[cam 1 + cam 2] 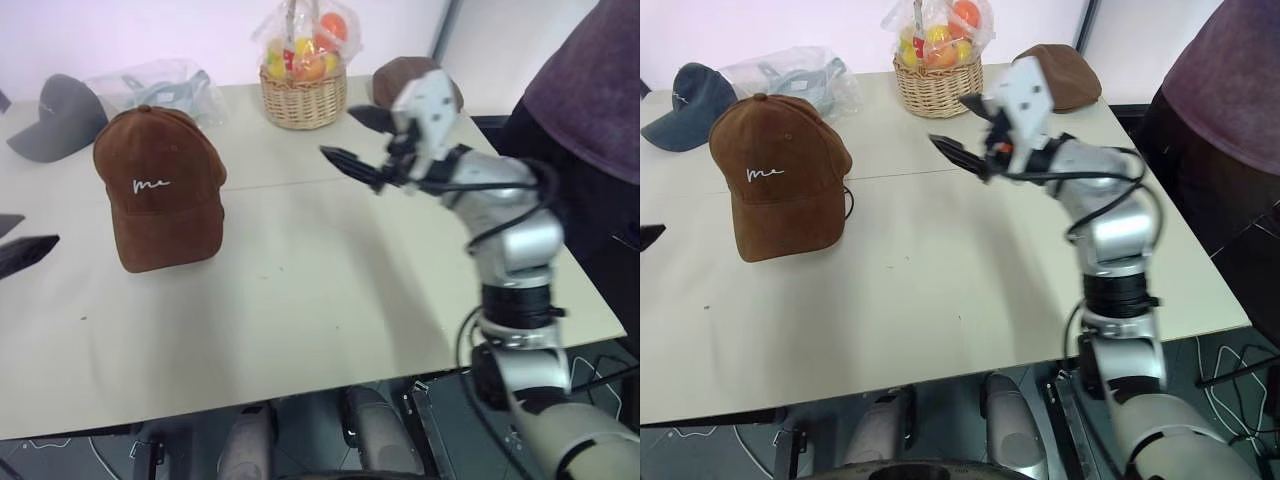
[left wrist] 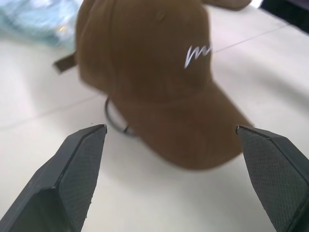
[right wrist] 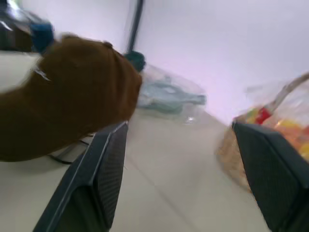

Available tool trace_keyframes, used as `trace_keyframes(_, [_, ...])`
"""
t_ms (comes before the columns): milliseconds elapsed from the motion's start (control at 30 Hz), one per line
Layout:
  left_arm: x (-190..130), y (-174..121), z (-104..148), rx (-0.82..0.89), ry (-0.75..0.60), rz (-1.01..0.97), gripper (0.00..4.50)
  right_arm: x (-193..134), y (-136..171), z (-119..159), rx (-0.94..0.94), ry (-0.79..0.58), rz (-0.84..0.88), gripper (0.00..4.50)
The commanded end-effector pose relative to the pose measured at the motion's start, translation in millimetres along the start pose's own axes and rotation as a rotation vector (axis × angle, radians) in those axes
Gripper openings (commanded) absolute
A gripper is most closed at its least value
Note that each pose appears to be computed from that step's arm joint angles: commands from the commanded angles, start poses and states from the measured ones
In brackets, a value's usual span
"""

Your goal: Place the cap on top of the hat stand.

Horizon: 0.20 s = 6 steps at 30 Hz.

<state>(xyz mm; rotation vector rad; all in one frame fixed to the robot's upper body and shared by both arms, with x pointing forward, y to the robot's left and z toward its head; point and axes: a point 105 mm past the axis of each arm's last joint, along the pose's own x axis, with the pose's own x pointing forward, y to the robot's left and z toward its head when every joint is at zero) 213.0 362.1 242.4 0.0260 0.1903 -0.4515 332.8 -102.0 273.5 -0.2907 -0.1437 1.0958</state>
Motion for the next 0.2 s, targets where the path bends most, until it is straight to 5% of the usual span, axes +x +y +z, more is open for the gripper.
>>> trace_keyframes(33, [-12, -2, 4, 0.027, -0.039, 0.051, 4.50, -31, 10, 0, 0.127, 0.034, 0.173, 3.52])
trace_keyframes(200, [-19, 2, -12, 0.027, -0.022, 0.142, 4.50, -45, -9, -9, 0.168, 0.075, 0.137, 3.52])
